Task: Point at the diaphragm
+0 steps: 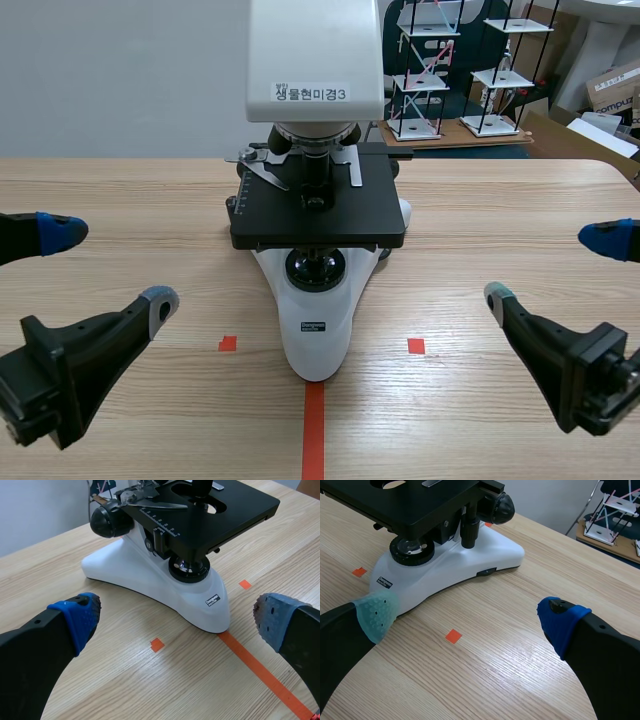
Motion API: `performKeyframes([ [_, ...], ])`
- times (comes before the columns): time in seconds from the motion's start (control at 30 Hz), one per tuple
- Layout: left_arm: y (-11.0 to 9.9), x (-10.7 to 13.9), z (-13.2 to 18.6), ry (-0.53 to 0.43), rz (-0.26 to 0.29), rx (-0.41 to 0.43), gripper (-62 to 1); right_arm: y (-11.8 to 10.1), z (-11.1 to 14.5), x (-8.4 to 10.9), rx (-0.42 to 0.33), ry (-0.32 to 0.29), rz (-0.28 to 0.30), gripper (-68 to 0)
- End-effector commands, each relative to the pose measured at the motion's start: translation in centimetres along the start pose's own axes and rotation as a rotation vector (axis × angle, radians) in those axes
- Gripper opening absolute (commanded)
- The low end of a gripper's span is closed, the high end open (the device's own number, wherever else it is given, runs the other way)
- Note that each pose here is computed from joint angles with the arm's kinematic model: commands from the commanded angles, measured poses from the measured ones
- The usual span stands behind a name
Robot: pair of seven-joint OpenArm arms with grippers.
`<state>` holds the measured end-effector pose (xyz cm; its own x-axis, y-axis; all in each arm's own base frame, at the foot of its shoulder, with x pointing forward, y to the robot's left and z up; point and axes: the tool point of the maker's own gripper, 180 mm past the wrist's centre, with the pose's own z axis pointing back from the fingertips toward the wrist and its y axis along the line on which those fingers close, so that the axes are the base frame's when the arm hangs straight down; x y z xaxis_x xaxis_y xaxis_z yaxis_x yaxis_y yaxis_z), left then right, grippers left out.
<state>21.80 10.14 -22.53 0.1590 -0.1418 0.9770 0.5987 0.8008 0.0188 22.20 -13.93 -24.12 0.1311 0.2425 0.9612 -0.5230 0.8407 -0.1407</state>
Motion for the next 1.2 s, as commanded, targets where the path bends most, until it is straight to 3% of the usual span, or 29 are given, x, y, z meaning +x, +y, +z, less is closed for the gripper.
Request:
performKeyframes([
  [0.0,-0.2,1.0,0.0,-0.037,0.005,0.000,0.1,-0.4,-0.1,0.5,-0.010,-0.011,0.007,-7.1],
  [0.13,-0.2,1.0,0.0,-0.040,0.011,0.002,-16.9,-0.4,-0.1,0.4,-0.010,-0.002,0.007,-7.1],
  [0.33,0.6,0.1,0.3,-0.089,0.064,0.069,-56.3,-0.4,-0.1,0.4,-0.010,-0.002,0.007,-7.1],
  [0.37,0.7,-0.1,0.4,-0.105,0.055,0.080,-59.8,-0.4,-0.1,0.4,-0.010,-0.002,0.007,-7.1],
  [0.5,0.7,-1.0,0.7,-0.180,0.000,0.101,-59.2,-0.4,-0.1,0.5,-0.010,-0.011,0.007,-7.1],
  [0.63,0.8,-3.4,0.2,-0.176,-0.032,0.110,-59.2,-0.4,-0.1,0.5,-0.010,-0.011,0.007,-7.1],
  [0.87,0.4,-6.9,-1.5,-0.243,0.027,0.094,-59.2,-0.4,-0.1,0.8,-0.010,-0.026,0.007,-7.1],
  [1.17,-0.8,-10.1,-3.4,-0.302,0.010,0.082,-59.2,-0.4,-0.1,1.0,-0.010,-0.036,0.007,-7.1],
])
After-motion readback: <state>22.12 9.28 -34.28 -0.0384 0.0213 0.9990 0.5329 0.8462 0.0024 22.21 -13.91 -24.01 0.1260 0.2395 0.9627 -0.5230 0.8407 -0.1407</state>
